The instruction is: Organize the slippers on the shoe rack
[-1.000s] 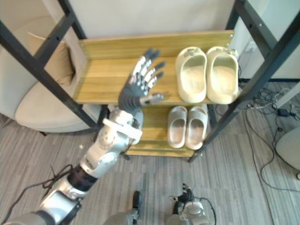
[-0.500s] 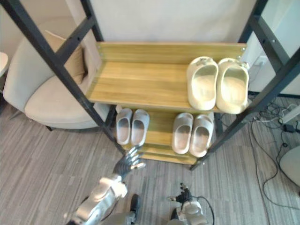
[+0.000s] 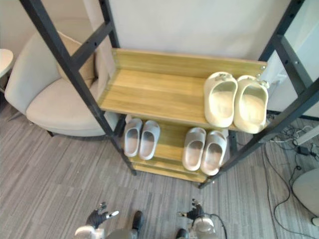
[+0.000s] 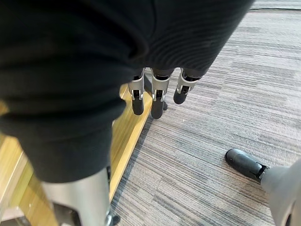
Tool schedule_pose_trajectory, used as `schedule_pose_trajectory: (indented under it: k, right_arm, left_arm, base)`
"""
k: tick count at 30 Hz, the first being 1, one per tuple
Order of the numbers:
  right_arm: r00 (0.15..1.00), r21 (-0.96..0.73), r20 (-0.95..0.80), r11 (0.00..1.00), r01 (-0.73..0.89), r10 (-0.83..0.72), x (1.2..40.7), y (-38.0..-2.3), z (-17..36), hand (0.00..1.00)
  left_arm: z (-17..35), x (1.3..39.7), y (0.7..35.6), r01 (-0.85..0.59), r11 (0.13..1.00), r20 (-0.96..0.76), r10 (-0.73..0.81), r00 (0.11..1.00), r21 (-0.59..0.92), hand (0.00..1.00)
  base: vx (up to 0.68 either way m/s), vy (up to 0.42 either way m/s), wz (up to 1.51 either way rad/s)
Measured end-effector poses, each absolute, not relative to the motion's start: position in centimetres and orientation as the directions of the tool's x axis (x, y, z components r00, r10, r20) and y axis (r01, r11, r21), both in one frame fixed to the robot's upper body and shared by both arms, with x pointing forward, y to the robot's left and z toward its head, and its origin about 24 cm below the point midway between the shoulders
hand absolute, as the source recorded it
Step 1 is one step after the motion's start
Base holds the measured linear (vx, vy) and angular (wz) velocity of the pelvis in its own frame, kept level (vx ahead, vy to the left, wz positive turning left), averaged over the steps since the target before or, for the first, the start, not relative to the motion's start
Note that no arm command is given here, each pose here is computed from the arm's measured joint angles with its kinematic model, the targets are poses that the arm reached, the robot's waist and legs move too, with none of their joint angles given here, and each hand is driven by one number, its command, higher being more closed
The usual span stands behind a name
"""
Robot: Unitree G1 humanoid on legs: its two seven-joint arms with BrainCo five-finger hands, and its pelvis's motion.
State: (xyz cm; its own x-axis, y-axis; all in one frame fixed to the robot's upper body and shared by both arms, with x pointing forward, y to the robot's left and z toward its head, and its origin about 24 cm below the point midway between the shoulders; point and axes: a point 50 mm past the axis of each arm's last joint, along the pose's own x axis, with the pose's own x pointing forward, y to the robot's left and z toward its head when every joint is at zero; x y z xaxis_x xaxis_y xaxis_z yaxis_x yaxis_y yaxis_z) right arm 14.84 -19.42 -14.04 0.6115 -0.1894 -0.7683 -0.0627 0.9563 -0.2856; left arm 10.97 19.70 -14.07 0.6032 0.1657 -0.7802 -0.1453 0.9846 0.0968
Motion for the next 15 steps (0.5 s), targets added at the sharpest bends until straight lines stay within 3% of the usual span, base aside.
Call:
schedule_pose_trajectory:
  k: [9,15]
  right_arm:
    - [0.568,-0.291,-0.796,0.955,-0.061,-0.206,13.9,-19.5,-14.6,0.0]
    - [0.604,-0.233,-0.786,0.968,-0.091,-0.132,14.4,-16.6,-14.4,0.0]
  left_arm:
    - [-14.6,10.0,21.4,-0.293,0.947,-0.795,0.276,0.541,0.129,0.0]
    - [-14.0,11.0,21.8,-0.364,0.922,-0.764,0.327,0.556,0.13,0.0]
  base:
    - [0.04,0.015,0.03]
    - [0.11,0.031,1.02]
